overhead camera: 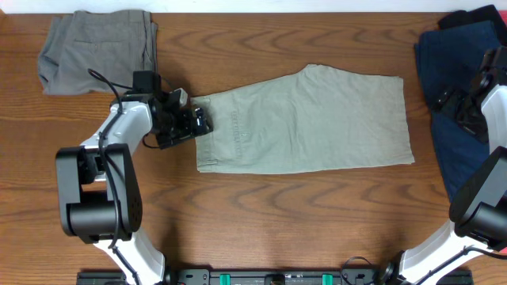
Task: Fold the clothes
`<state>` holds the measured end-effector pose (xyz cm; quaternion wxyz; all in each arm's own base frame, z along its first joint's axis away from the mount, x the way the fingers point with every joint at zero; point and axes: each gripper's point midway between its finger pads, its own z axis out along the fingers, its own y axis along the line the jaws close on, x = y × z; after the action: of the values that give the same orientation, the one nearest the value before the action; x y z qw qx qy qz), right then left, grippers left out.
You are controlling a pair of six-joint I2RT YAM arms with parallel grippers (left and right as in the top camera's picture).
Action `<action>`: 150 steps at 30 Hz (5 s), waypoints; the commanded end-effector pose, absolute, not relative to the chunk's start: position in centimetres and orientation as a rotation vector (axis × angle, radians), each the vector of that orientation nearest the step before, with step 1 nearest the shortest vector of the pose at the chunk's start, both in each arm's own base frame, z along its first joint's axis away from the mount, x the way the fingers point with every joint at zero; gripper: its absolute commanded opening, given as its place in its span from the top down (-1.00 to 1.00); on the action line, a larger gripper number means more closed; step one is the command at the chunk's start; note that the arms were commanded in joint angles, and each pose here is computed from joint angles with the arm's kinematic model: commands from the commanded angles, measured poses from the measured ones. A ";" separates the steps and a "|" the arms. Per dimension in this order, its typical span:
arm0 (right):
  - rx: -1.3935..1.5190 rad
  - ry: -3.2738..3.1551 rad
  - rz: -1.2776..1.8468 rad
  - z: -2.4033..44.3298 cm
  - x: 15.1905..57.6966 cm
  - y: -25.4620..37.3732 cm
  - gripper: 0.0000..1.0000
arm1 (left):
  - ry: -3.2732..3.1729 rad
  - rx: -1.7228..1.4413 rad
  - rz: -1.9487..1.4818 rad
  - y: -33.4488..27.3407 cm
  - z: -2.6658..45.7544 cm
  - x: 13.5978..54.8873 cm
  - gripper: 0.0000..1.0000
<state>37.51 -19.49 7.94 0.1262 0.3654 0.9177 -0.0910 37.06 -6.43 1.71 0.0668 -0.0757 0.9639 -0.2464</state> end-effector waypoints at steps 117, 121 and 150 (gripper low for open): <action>1.089 2.650 -0.274 8.3 37.5 -20.1 -0.99 | 3.138 0.365 -0.148 -26.8 8.1 34.4 0.86; 1.087 2.650 -0.273 8.3 37.5 -20.0 -0.98 | 3.153 0.368 -0.181 -27.1 8.1 34.1 0.73; 1.089 2.650 -0.274 8.3 37.5 -20.1 -0.98 | 3.311 0.419 -0.279 -26.7 6.0 29.8 0.76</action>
<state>37.52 -19.49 7.94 0.1264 0.3654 0.9177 -0.0908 30.77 -27.45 6.71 -0.0898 0.1283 0.9831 -0.0950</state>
